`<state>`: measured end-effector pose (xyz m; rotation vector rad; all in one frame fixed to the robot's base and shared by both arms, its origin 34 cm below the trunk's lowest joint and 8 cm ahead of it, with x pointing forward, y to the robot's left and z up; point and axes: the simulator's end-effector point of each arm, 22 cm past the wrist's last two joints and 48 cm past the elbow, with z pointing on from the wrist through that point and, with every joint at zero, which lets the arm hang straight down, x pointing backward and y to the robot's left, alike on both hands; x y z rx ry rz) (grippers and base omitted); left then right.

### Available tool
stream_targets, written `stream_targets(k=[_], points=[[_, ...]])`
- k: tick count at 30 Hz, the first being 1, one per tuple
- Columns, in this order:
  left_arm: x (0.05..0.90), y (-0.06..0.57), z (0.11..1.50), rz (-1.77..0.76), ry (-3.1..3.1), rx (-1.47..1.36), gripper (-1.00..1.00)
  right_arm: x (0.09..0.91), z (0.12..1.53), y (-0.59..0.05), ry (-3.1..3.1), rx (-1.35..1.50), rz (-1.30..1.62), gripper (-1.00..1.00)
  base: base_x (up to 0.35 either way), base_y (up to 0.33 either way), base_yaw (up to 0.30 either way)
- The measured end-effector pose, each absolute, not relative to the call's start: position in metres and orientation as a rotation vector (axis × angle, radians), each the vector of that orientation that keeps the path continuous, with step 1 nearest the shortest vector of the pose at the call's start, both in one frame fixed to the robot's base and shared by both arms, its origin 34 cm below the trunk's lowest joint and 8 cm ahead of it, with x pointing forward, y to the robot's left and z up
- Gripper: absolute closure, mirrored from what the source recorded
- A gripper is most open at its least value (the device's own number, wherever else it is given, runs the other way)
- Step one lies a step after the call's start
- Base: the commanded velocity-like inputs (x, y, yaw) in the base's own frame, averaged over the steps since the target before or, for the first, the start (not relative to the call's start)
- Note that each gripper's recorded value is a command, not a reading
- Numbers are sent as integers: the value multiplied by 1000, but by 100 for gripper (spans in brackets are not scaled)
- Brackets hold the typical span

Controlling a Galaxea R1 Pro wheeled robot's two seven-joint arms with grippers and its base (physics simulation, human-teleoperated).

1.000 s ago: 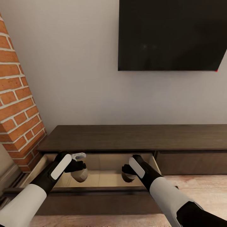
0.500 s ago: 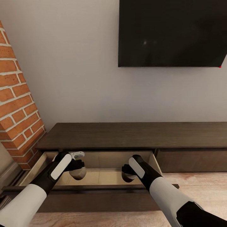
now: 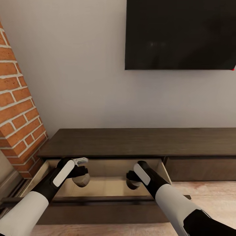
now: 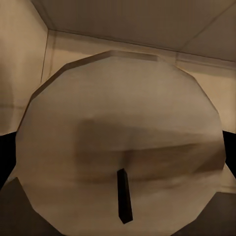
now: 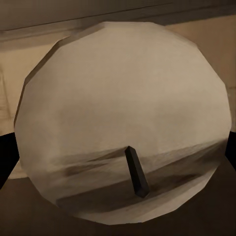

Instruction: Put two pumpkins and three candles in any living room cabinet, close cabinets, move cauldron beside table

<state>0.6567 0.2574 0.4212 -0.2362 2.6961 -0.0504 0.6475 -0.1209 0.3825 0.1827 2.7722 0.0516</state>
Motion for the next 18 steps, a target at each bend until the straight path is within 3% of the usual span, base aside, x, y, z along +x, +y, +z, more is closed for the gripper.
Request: stream_targets(k=[9, 18], points=[[656, 258, 421, -49, 2698, -234, 100, 648, 383, -118, 2770, 184, 57, 100, 27, 44, 179], [656, 253, 420, -61, 2701, -231, 100, 653, 389, -106, 2740, 197, 85, 100, 1, -8, 35]])
